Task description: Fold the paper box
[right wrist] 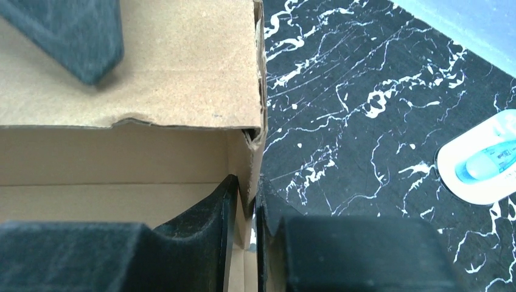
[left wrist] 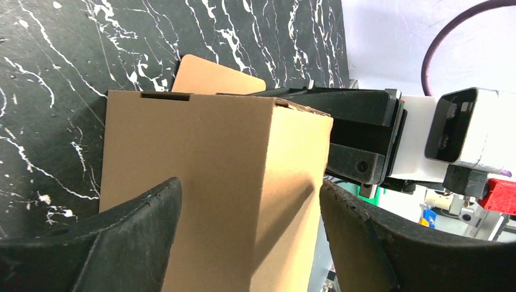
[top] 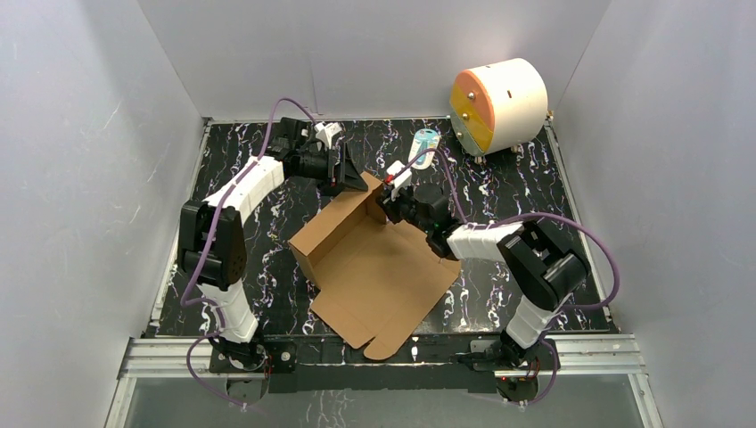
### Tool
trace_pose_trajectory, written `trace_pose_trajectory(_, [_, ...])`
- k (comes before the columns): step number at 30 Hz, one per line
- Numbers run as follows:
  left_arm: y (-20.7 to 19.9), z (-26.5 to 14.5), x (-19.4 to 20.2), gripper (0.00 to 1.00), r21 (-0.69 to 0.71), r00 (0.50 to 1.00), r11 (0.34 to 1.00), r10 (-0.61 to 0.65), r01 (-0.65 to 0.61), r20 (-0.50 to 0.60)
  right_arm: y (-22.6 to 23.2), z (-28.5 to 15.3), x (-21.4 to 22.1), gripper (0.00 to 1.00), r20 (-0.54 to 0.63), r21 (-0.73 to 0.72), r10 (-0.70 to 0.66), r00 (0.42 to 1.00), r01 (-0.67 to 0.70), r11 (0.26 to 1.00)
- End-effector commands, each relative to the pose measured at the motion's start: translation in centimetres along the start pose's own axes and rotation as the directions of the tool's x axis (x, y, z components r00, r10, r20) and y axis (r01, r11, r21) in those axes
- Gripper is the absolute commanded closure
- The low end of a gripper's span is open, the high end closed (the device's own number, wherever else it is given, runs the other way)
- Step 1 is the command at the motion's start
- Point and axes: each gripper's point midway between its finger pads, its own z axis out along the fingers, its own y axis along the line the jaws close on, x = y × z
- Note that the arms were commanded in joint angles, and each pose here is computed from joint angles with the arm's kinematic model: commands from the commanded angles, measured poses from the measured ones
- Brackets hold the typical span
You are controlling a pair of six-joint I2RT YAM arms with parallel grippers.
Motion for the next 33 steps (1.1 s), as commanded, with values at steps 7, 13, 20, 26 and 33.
trace_pose_trajectory(7, [-0.7, 0.1, 0.9, 0.22, 0.035, 1.0, 0.999, -0.015, 0.016, -0.025, -0.2, 1.7, -2.7, 0.75, 0.134, 0.011, -0.037, 0.99, 0.036, 0.999])
trace_pose_trajectory(13, [-0.8, 0.1, 1.0, 0.22, 0.047, 0.999, 0.999, -0.018, 0.02, -0.03, -0.3, 2.3, -2.2, 0.71, 0.14, 0.016, -0.035, 0.989, 0.034, 0.999])
trace_pose_trajectory(20, [-0.8, 0.1, 1.3, 0.22, 0.055, 0.999, 0.998, -0.023, 0.025, -0.033, -0.2, 3.3, -2.2, 0.71, 0.156, 0.008, -0.023, 0.987, 0.022, 1.0])
trace_pose_trajectory(26, [-1.0, 0.0, 1.4, 0.22, 0.06, 0.999, 0.998, -0.025, 0.027, -0.033, -1.7, 3.8, -2.1, 0.8, 0.146, 0.09, 0.002, 0.989, -0.015, 0.996])
trace_pose_trajectory(33, [-1.6, -0.1, 1.8, 0.22, 0.079, 0.999, 0.997, -0.019, 0.022, -0.036, -3.0, 4.0, -1.5, 0.83, 0.117, 0.181, 0.0, 0.993, -0.022, 0.983])
